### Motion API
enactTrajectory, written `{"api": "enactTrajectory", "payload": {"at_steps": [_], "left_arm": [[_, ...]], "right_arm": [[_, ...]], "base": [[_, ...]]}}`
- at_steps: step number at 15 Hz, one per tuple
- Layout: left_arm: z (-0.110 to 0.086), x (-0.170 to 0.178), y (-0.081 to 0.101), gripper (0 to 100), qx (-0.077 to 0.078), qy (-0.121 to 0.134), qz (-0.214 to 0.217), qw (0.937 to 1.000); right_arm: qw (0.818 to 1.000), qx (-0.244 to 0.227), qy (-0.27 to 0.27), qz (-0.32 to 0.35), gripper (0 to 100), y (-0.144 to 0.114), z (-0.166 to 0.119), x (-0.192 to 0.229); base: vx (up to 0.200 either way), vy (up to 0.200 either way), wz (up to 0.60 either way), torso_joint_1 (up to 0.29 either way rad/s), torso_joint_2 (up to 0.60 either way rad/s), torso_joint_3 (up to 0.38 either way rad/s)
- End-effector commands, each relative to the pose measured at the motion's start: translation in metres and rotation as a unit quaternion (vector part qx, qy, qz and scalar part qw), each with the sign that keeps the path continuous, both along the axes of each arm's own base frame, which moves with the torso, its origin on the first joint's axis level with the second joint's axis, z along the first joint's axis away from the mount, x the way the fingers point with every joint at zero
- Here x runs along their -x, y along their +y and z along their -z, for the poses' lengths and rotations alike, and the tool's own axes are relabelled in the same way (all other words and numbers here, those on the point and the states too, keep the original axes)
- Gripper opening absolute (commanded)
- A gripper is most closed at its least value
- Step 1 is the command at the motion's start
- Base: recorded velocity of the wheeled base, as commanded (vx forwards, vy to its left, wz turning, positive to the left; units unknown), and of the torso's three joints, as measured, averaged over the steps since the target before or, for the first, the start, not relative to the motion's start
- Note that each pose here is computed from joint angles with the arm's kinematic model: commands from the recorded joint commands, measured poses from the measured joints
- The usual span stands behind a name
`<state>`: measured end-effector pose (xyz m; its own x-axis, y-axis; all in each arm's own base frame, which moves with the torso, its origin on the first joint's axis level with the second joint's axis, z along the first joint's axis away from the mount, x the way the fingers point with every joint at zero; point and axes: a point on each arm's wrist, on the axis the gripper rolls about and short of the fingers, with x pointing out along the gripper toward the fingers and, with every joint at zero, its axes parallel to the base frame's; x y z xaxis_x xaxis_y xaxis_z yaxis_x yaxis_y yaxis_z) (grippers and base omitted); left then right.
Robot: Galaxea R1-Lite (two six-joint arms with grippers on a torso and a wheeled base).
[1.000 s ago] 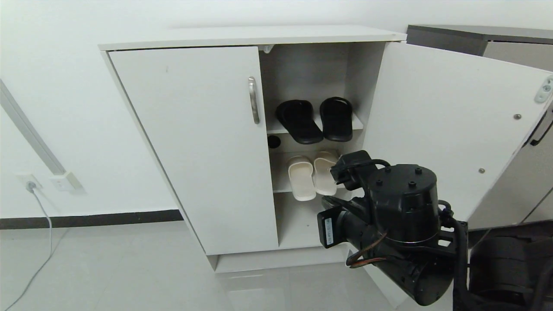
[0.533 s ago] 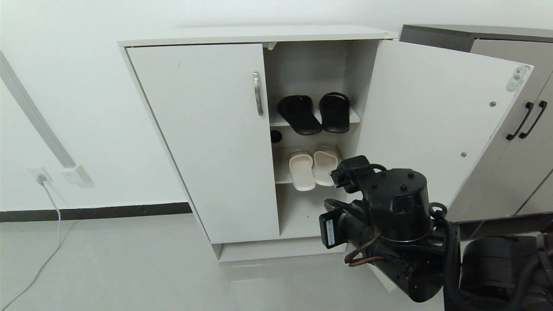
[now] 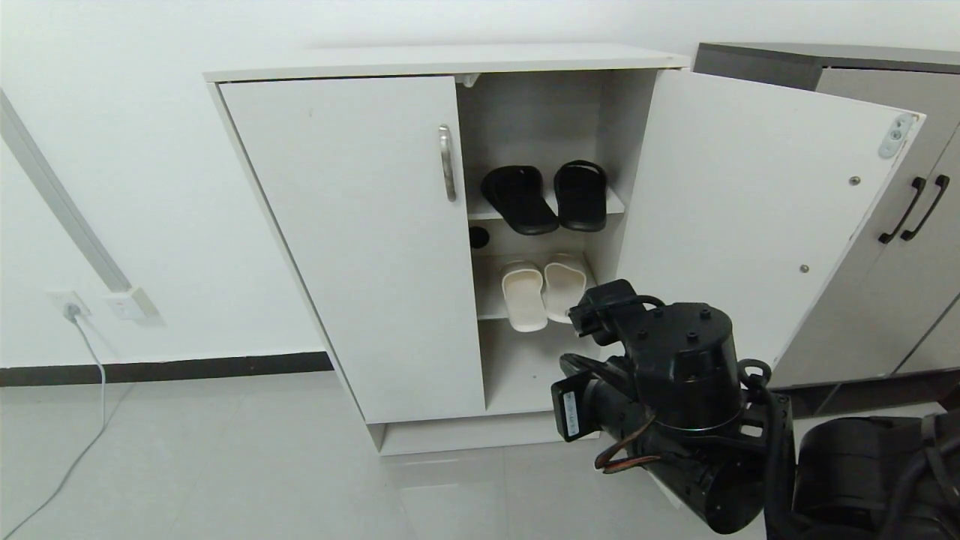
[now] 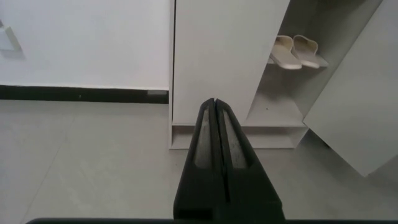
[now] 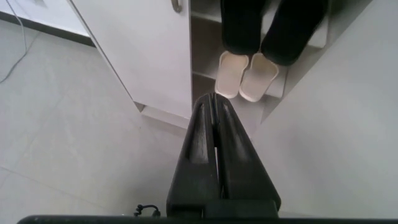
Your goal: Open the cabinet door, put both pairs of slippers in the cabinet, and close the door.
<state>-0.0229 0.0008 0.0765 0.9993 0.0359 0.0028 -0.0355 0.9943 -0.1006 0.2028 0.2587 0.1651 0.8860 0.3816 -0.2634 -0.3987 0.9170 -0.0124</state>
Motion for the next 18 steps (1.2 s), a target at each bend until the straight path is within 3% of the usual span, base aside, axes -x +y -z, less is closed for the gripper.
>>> {"api": "enactTrajectory", "payload": {"at_steps": [1, 6, 18], "left_arm": [[0.0000, 0.0000, 0.0000, 0, 0.000, 0.000, 0.000, 1.0000], [0.0000, -0.0001, 0.0000, 0, 0.000, 0.001, 0.000, 1.0000], [0.0000, 0.0000, 0.0000, 0, 0.000, 0.000, -0.001, 1.0000]], "right_arm": [[1.000, 0.003, 0.002, 0.000, 0, 0.0010, 0.0024, -0.0004], [1.000, 0.003, 0.002, 0.000, 0, 0.0009, 0.0024, -0.0004], [1.000, 0.001, -0.001, 0.002, 0, -0.0005, -0.0001, -0.0001]], "base": [[0.000, 0.000, 0.00, 0.000, 0.00, 0.000], [0.000, 0.000, 0.00, 0.010, -0.17, -0.248], [0.000, 0.000, 0.00, 0.108, -0.48, -0.343]]}}
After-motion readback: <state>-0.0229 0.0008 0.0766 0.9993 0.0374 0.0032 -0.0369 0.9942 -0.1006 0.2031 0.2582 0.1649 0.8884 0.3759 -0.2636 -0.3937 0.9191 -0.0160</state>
